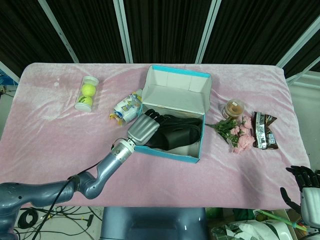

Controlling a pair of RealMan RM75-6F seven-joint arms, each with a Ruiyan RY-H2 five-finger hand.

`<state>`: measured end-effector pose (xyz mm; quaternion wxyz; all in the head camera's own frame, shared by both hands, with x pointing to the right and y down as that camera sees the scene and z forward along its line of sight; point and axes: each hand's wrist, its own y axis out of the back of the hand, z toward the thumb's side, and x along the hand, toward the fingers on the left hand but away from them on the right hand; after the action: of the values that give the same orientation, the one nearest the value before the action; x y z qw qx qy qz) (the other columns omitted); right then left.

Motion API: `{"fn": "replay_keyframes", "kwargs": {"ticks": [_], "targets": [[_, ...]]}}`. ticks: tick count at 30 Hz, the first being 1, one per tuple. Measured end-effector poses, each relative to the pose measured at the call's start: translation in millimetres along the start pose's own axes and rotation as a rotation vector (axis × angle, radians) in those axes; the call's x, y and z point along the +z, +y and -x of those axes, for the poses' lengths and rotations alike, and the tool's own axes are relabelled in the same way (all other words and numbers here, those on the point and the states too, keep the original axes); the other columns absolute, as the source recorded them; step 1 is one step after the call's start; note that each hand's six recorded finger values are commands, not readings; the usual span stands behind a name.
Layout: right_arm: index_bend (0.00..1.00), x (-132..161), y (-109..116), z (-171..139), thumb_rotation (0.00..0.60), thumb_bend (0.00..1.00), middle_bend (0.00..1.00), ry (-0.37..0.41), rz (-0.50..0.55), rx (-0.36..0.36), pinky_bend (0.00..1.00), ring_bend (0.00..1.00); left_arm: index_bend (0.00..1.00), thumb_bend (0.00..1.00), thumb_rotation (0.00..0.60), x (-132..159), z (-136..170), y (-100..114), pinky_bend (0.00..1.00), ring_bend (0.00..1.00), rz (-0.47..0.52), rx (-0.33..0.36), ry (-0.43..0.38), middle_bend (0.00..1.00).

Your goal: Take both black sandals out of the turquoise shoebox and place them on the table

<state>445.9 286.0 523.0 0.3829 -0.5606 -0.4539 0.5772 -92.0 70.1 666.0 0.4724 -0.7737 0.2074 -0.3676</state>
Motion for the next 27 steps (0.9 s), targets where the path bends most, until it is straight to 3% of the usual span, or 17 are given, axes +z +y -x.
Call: {"fn": "replay_keyframes", "kwargs": {"ticks": [12, 23, 27], "targets": [[0.32, -5.7, 3.6, -2.0, 0.6, 0.23, 0.27, -0.013, 0.001, -0.011, 0.26, 0.2, 0.21, 0.15, 0.6, 3.1, -3.5, -9.0, 0.22, 0.23, -0.021, 0.015, 0.006, 0.32], [0.32, -18.2, 10.0, -11.1, 0.6, 0.23, 0.27, -0.058, 0.001, -0.034, 0.27, 0.2, 0.23, 0.15, 0.6, 22.6, -26.9, -21.1, 0.27, 0.24, -0.034, 0.044, 0.016, 0.33], [0.31, -25.4, 12.9, -16.9, 0.6, 0.24, 0.27, -0.086, 0.0, -0.045, 0.27, 0.2, 0.26, 0.18, 0.6, 33.0, -37.7, -26.7, 0.34, 0.3, -0.049, 0.051, 0.016, 0.37]]}}
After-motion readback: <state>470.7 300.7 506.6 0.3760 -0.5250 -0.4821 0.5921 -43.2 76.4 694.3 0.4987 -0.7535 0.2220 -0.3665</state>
